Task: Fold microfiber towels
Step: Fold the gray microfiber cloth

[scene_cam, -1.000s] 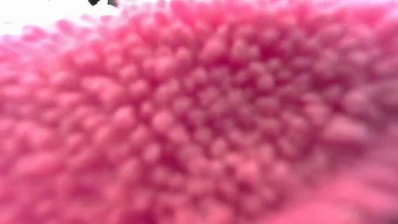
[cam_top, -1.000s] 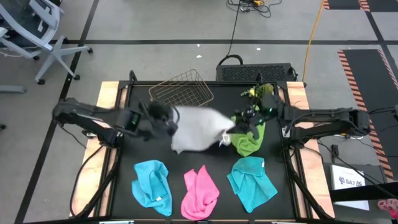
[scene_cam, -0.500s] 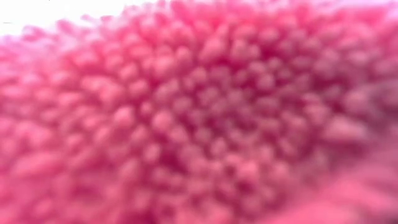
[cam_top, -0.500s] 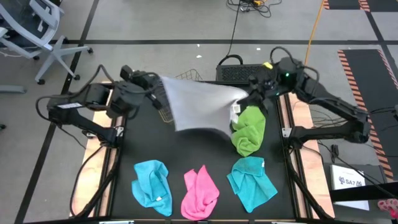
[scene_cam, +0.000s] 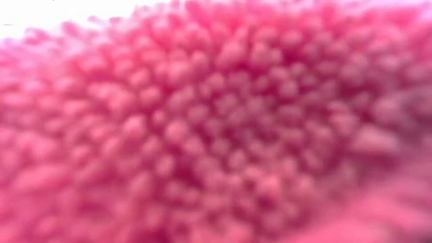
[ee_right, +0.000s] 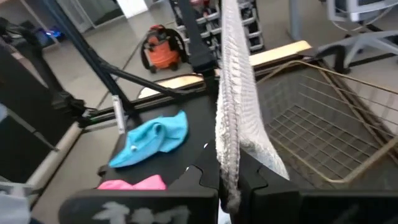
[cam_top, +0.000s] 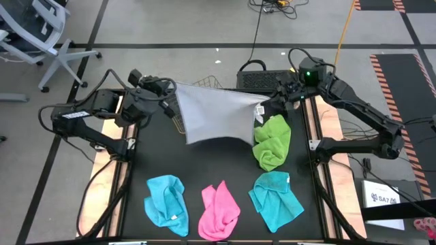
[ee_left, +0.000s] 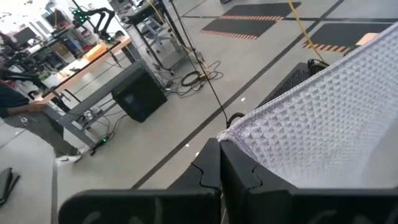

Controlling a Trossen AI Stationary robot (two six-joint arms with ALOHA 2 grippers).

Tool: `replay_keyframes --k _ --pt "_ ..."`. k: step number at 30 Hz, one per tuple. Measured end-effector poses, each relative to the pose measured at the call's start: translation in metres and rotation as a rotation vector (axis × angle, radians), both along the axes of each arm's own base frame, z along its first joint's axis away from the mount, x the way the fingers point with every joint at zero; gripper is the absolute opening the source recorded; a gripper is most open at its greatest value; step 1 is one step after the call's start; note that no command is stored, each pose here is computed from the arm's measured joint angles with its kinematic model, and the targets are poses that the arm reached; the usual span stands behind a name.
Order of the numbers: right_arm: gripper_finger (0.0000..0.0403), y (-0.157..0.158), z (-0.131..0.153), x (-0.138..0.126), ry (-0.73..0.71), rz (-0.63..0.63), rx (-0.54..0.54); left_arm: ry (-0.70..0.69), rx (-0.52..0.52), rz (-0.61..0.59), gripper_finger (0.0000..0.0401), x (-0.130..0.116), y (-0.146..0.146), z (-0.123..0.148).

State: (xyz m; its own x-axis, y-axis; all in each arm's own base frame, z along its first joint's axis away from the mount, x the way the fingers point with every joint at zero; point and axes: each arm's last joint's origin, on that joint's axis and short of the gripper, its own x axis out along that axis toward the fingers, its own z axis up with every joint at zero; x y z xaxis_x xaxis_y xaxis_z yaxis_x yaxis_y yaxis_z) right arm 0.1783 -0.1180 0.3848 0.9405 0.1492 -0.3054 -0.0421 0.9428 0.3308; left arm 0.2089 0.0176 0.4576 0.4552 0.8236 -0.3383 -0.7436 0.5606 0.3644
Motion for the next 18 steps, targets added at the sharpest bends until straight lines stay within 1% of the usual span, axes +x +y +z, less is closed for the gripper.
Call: replay_keyframes --k 4,6,12,15,18 --pt "0.0000 -0.010 -0.004 -0.001 0.011 -0.031 -0.008 -0.009 0.001 0.006 0.0000 -0.005 0.002 0.002" --pt "0.0000 -0.013 -0.005 -0.001 0.014 -0.040 -0.013 0.012 0.001 0.012 0.0000 -0.008 0.003 0.001" --pt "0.0000 -0.022 -0.002 -0.003 -0.027 -0.065 -0.093 0.070 -0.034 0.017 0.0000 -0.013 0.010 -0.003" --pt "0.0000 -0.024 0.001 -0.004 -0.044 -0.083 -0.088 0.066 -0.043 0.019 0.0000 -0.013 0.011 -0.003" --pt "0.0000 -0.022 -0.001 -0.003 -0.024 -0.073 -0.055 0.062 -0.051 0.018 0.0000 -0.013 0.012 -0.004"
